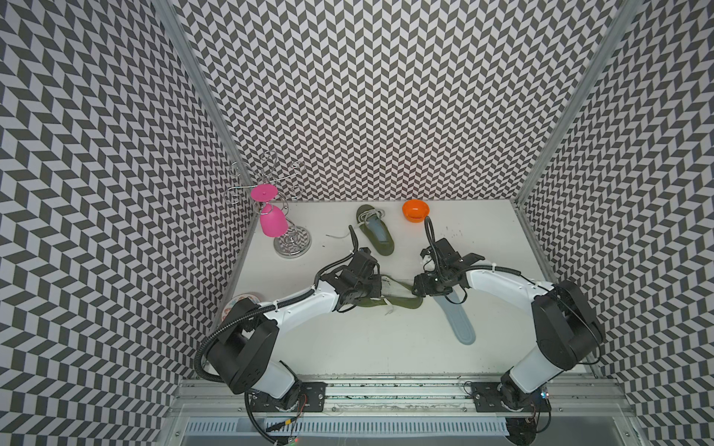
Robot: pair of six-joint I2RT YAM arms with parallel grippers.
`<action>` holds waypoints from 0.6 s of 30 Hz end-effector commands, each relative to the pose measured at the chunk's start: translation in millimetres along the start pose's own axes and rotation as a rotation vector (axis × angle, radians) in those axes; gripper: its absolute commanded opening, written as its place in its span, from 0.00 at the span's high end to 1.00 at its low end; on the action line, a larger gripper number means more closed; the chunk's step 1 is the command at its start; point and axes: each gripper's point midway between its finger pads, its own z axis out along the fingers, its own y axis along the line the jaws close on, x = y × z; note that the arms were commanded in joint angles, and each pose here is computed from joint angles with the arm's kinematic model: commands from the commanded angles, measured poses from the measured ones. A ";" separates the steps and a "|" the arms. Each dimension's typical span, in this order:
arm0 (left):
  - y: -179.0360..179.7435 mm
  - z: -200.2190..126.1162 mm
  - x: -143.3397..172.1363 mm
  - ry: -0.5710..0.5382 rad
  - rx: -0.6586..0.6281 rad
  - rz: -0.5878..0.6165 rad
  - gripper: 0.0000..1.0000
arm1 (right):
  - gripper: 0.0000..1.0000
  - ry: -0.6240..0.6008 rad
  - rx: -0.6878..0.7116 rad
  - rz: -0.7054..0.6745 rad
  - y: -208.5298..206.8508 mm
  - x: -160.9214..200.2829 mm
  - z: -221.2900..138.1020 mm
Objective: Insert the insole into the shoe
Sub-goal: Adjust the shoe at the center of the board.
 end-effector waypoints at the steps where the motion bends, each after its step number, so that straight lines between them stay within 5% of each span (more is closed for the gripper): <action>1: -6.2 -3.9 -14.0 -0.035 0.005 0.015 0.98 | 0.34 -0.032 -0.077 -0.036 17.2 -8.7 -20.0; 6: -5.7 -4.3 -13.5 -0.031 0.001 0.018 0.94 | 0.33 -0.054 0.011 0.027 -8.5 -5.5 -28.0; 18: -13.5 -28.5 -34.7 -0.096 0.007 0.022 0.59 | 0.38 -0.083 0.312 0.280 -114.8 30.5 -42.2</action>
